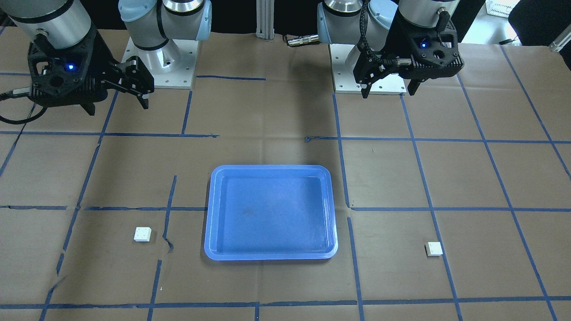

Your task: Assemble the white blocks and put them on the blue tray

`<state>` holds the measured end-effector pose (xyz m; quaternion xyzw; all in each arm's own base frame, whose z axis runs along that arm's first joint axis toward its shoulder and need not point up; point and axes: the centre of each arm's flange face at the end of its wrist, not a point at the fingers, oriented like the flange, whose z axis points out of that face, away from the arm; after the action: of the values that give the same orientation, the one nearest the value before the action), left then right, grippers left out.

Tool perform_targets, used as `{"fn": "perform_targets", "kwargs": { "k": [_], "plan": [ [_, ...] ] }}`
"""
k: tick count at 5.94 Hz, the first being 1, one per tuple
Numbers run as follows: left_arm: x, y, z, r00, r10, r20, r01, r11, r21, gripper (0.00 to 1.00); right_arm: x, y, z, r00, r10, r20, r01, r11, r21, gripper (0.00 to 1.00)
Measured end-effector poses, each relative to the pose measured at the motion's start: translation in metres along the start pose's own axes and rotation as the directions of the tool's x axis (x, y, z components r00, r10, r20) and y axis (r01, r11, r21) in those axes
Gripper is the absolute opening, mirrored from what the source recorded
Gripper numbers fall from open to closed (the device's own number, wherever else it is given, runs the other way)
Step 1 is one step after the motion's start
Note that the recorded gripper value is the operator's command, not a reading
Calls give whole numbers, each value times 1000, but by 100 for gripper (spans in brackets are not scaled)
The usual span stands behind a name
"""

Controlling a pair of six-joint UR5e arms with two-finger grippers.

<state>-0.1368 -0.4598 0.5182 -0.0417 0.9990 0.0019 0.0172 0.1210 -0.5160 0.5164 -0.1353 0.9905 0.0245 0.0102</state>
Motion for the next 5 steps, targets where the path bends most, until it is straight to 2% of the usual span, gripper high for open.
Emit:
{"fn": "perform_targets", "kwargs": {
  "k": [1,2,3,4,5],
  "plan": [
    [-3,-1,0,1000,-6,-1,6,1000,0,99,3,-7,0,983,-180,-17,181,983,32,100],
    [-4,-1,5,1000,-8,1,8,1000,-8,99,9,-20,4,921,-387,-46,389,919,54,100],
    [-4,-2,13,1000,-5,6,6,1000,-26,99,18,-33,13,818,-571,-62,574,817,51,100],
    [-9,-7,23,1000,-8,11,9,999,-47,99,32,-40,20,705,-706,-68,709,704,42,100],
    [-23,-28,36,1000,-29,11,30,998,-60,99,55,-47,25,570,-819,-70,821,569,33,100]
  ]
}}
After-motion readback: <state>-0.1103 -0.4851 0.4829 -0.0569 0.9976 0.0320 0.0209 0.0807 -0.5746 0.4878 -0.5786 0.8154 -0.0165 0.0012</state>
